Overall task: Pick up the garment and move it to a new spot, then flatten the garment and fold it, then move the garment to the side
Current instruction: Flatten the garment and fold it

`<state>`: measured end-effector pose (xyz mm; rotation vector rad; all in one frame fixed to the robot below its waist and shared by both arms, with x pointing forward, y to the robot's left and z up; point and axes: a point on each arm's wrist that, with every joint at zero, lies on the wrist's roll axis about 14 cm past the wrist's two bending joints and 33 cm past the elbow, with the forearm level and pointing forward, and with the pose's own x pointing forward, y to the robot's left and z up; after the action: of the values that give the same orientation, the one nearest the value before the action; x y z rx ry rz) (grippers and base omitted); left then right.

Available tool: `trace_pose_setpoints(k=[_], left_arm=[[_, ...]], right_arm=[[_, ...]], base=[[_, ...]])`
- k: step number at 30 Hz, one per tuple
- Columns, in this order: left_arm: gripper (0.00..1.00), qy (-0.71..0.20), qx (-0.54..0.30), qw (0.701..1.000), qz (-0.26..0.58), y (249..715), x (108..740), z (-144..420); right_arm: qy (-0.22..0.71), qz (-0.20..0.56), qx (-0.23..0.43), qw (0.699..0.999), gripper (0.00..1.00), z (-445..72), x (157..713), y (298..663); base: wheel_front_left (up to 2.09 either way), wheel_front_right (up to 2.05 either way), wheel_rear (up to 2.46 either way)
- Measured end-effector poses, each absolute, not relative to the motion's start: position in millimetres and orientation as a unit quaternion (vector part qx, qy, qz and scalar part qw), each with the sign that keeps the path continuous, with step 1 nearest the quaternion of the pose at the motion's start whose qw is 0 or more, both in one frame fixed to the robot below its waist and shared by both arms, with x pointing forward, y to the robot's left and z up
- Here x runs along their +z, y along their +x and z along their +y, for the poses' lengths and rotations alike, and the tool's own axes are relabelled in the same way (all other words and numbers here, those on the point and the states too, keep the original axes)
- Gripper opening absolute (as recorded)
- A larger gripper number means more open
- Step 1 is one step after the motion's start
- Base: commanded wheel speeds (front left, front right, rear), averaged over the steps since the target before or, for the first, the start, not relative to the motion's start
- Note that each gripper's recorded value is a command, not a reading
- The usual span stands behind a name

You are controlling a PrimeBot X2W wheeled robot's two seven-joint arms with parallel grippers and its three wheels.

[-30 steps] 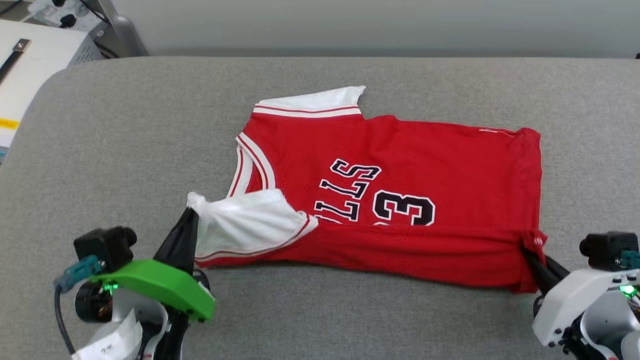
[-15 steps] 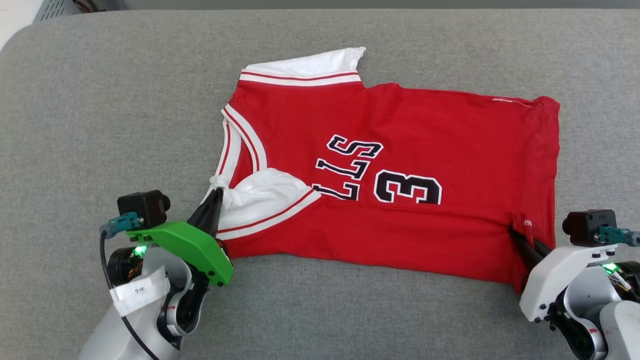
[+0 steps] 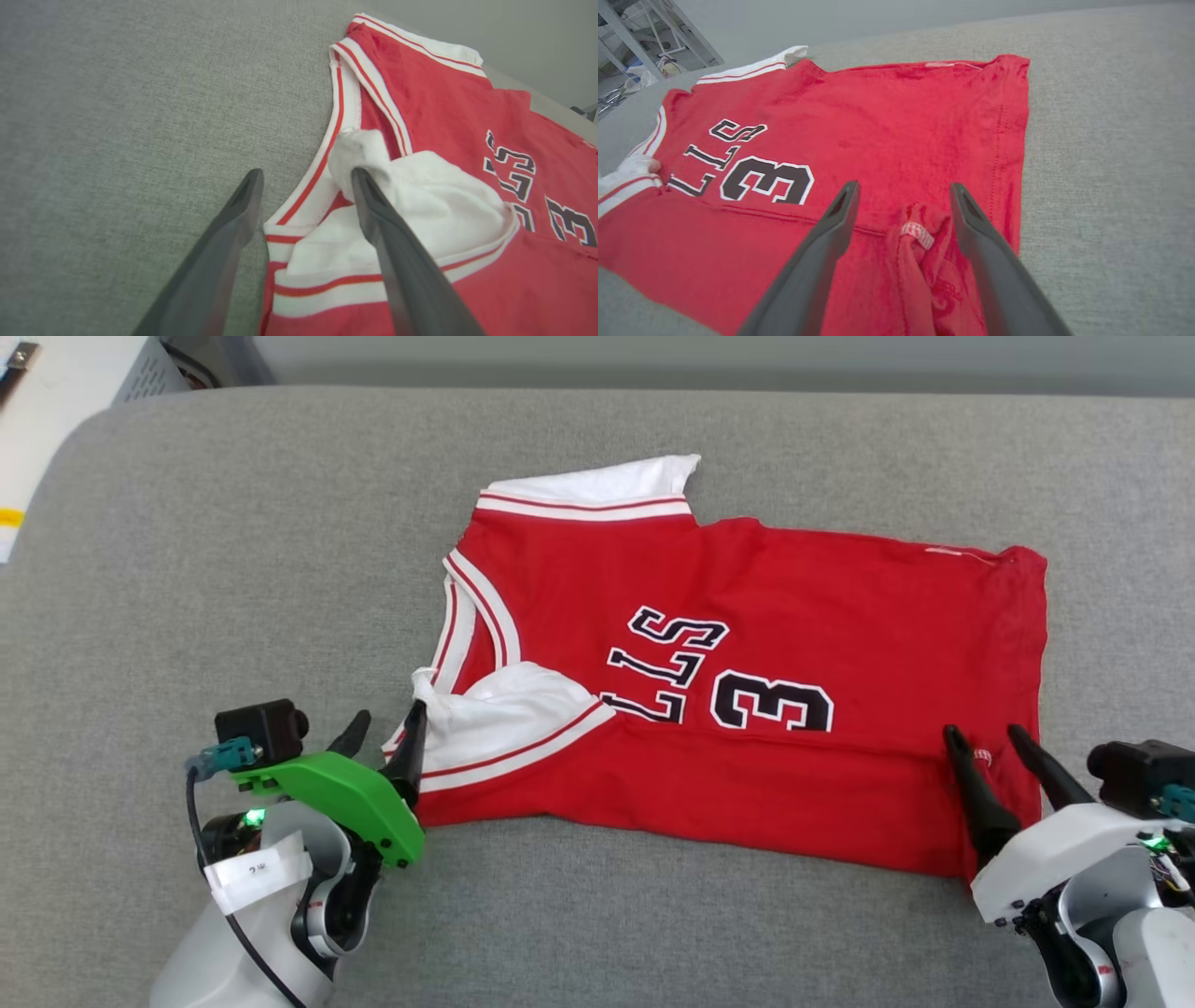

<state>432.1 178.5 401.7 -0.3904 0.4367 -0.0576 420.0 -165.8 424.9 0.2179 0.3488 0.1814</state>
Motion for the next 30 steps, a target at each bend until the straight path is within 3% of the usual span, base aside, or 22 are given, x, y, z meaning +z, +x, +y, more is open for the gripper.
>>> trace_pose_setpoints(k=[10, 20, 30], left_arm=[[1.00, -0.166, -0.018, 0.966, 0.197, 428.2, 441.2, 210.1], [1.00, -0.170, -0.077, 0.904, 0.384, 394.5, 408.0, 190.2], [1.00, -0.158, -0.100, 0.864, 0.467, 383.4, 371.2, 171.7]], right_arm=[[0.098, 0.067, 0.073, 0.990, 1.00, -167.4, 478.0, 408.8], [0.103, 0.068, 0.063, 0.990, 1.00, -168.3, 479.6, 407.1], [0.108, 0.100, 0.042, 0.988, 1.00, -178.5, 457.3, 407.0]], base=[[0.00, 0.00, 0.00], [0.00, 0.00, 0.00], [0.00, 0.00, 0.00]])
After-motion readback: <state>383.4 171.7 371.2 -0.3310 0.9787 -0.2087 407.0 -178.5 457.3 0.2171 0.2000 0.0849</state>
